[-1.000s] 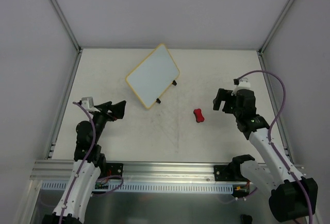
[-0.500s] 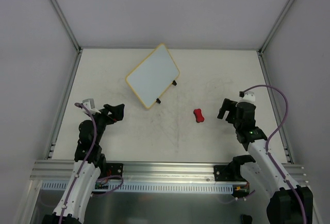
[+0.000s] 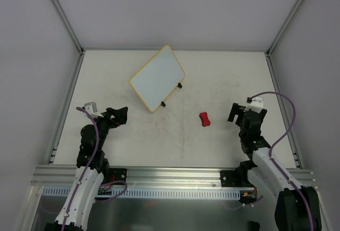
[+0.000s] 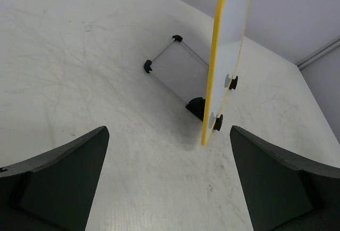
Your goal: Erase the whiteboard
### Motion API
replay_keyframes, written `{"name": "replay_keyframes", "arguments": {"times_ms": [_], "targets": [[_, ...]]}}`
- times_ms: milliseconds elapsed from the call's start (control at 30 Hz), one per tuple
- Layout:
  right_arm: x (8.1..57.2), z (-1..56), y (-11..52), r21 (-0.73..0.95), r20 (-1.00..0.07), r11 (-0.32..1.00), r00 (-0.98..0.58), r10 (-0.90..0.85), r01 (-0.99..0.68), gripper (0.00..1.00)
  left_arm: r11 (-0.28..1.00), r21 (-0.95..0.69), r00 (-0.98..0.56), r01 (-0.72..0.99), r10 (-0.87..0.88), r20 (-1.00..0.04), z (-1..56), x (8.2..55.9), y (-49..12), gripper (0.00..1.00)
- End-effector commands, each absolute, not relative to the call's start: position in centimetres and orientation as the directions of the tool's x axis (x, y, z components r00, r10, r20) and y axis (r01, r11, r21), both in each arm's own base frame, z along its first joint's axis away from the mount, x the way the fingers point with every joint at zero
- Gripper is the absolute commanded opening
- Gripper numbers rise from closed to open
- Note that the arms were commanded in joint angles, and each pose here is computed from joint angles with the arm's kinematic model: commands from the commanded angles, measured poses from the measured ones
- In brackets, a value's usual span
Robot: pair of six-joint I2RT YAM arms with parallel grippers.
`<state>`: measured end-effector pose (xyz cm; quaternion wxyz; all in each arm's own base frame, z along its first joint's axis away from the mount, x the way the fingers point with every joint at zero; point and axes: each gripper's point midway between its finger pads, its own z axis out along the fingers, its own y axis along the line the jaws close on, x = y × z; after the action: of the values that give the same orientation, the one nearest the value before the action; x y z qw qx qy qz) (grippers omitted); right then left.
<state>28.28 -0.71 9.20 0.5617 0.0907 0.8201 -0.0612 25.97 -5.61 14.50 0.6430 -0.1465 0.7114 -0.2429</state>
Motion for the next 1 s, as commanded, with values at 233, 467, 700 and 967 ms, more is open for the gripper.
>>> {"name": "replay_keyframes", "arguments": {"times_ms": [233, 467, 700, 967], "targets": [[32.4, 11.6, -2.0, -0.108, -0.983, 0.962, -0.174, -0.065, 0.251, 0.99, 0.845, -0.515, -0.081, 0.144, -0.508, -0.857, 16.5, 26.1, -5.8, 0.99], [33.7, 11.1, -1.8, -0.126, -0.984, 0.963, -0.154, -0.09, 0.239, 0.99, 0.846, -0.512, -0.078, 0.149, -0.506, -0.859, 16.6, 26.1, -5.8, 0.99], [33.1, 11.1, -3.2, -0.1, -0.988, 0.938, -0.147, -0.054, 0.331, 0.99, 0.836, -0.53, -0.082, 0.143, -0.524, -0.848, 16.8, 26.2, -5.9, 0.99], [33.2, 11.0, -3.2, -0.103, -0.987, 0.937, -0.149, -0.055, 0.335, 0.99, 0.837, -0.539, -0.08, 0.1, -0.533, -0.842, 16.9, 26.4, -5.2, 0.99]]}}
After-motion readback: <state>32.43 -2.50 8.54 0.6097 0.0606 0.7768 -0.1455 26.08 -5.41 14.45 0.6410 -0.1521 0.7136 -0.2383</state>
